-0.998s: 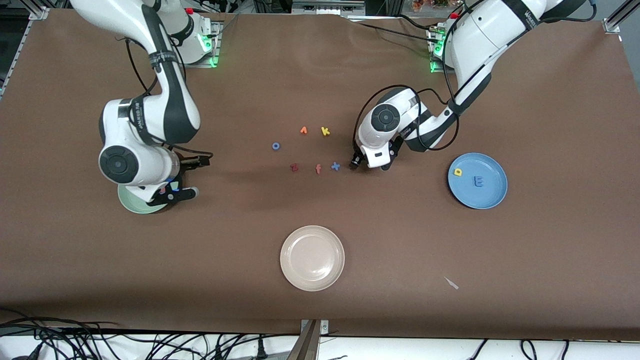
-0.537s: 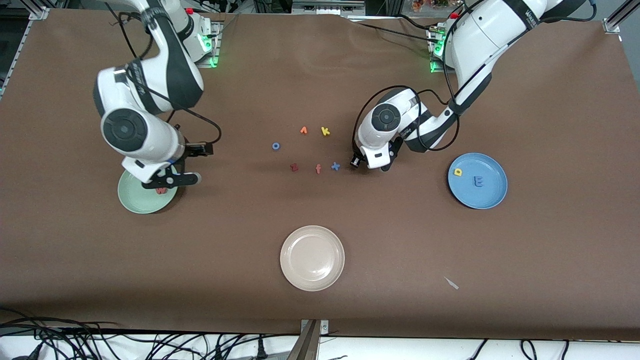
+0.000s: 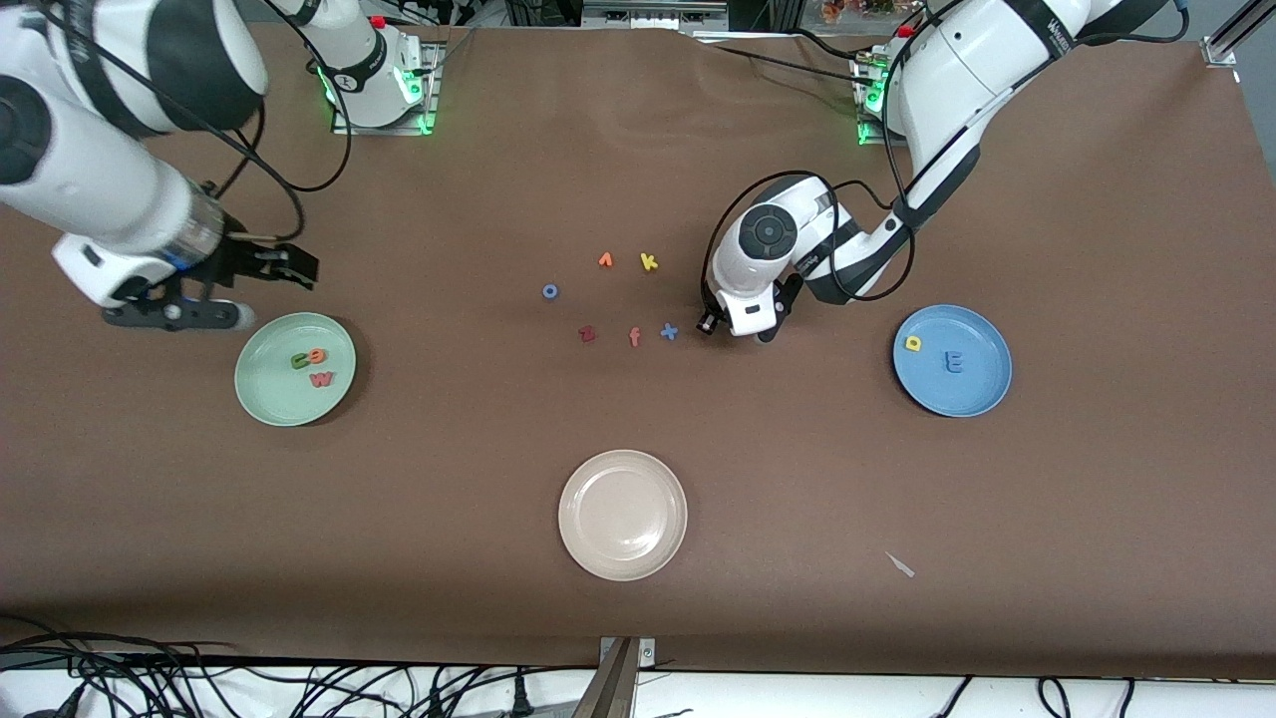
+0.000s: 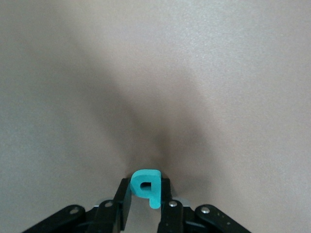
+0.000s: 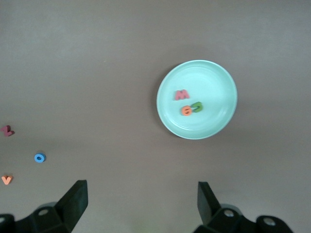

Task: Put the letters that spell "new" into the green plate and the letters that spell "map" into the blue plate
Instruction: 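Return the right arm to rest while the left gripper lifts teal p, then place teal p on the blue plate with the left gripper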

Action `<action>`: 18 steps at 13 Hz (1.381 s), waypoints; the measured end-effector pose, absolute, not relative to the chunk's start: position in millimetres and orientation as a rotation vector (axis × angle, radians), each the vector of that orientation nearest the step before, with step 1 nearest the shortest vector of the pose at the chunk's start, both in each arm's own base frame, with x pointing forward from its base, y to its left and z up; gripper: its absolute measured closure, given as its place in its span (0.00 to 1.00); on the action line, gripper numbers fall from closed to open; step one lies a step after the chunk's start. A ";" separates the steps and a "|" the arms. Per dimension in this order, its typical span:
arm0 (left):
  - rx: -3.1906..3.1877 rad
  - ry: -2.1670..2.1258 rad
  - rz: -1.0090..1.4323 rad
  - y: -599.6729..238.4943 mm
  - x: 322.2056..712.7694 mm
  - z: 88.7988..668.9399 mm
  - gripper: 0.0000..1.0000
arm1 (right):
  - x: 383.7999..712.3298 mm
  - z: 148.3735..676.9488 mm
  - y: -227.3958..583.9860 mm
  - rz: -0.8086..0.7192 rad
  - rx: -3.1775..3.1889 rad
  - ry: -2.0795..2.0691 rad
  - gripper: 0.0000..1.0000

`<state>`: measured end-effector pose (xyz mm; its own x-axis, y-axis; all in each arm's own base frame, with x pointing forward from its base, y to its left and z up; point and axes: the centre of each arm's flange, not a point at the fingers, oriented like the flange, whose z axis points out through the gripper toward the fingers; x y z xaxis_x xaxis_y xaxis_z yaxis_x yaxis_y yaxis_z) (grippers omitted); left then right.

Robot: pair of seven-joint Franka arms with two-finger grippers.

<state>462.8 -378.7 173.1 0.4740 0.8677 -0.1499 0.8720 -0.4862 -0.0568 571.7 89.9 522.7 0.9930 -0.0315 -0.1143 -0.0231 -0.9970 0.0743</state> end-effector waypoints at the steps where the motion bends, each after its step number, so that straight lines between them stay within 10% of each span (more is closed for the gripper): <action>1: 2.682 1.565 -0.238 -378.4 463.2 173.6 0.71 | 570.2 532.4 79.6 -0.155 3.068 -0.070 0.00; 18: 3.112 0.681 -0.409 -56.1 572.1 276.6 0.71 | 567.4 575.4 20.8 -0.177 3.137 -0.153 0.00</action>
<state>572.1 -56.1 276.6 0.8778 0.4192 -0.2317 0.4012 -0.9078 -0.1224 567.4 20.8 575.4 0.9890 -0.0965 -0.1122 -0.0969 -0.9953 0.0018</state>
